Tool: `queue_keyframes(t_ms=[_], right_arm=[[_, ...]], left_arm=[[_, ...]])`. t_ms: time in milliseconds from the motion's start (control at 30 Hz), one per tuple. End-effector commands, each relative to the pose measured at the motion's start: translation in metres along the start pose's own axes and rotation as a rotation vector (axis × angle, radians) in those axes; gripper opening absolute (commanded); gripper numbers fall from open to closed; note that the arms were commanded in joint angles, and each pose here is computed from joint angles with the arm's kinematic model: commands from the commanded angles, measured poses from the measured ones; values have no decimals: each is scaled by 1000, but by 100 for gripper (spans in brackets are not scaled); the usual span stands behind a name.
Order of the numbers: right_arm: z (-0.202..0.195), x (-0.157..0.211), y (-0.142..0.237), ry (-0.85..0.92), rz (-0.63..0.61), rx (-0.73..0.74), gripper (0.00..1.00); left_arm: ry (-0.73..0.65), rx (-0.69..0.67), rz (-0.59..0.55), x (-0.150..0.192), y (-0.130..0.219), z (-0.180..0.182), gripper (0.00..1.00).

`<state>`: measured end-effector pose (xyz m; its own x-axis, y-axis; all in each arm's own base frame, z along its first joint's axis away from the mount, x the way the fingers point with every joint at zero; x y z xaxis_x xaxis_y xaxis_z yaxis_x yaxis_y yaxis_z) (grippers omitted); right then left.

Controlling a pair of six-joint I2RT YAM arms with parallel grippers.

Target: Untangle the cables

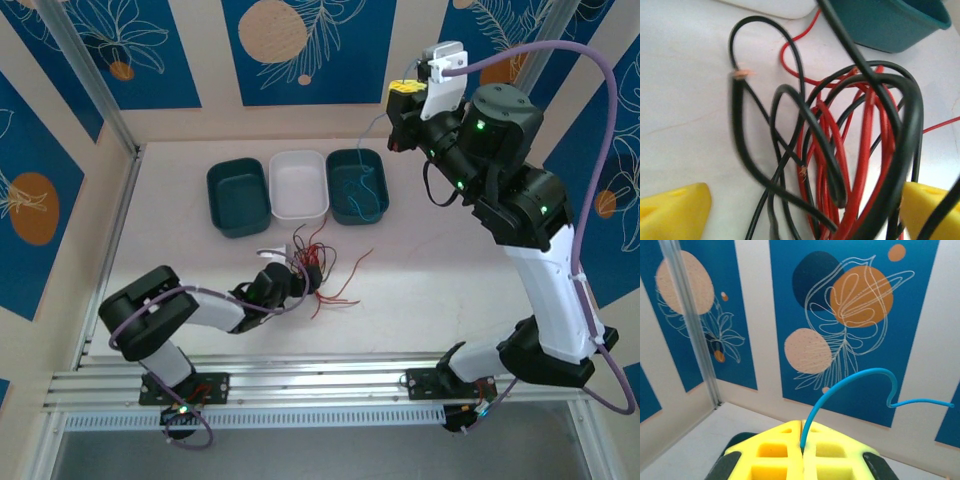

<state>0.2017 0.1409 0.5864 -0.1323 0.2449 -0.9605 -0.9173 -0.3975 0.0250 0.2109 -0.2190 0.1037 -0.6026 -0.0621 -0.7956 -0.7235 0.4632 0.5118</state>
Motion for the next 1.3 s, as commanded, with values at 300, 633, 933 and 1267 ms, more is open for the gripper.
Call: queue_keyframes(t_ms=[300,633,933,1267], right_arm=[[-46,15,-68,-78,150,105,0],[-83,32,-136,-122,219,133,0],[-113,56,-186,-169,284,154,0],[-141,108,-220,-248,455,209,0]], left_arm=[[-85,-28,97,-31,60,0,100],[-74,-126,7,-50,118,17,100],[-69,-210,-77,-50,150,35,100],[-84,-238,-74,-45,155,41,100]])
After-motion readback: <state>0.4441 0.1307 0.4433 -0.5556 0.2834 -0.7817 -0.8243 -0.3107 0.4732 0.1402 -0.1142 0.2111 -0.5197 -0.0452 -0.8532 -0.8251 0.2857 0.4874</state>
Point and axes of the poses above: each hand's point on the last joint's axis, 136 mm out from that joint toward the fingers, its own y axis back along the fingers, its own z axis along the line the jaws close on, x = y × z, the point moved 10 cm from there along y, back along the fingers, and after that the axes turned 15 degrees about -y, right-handed, at the moved point
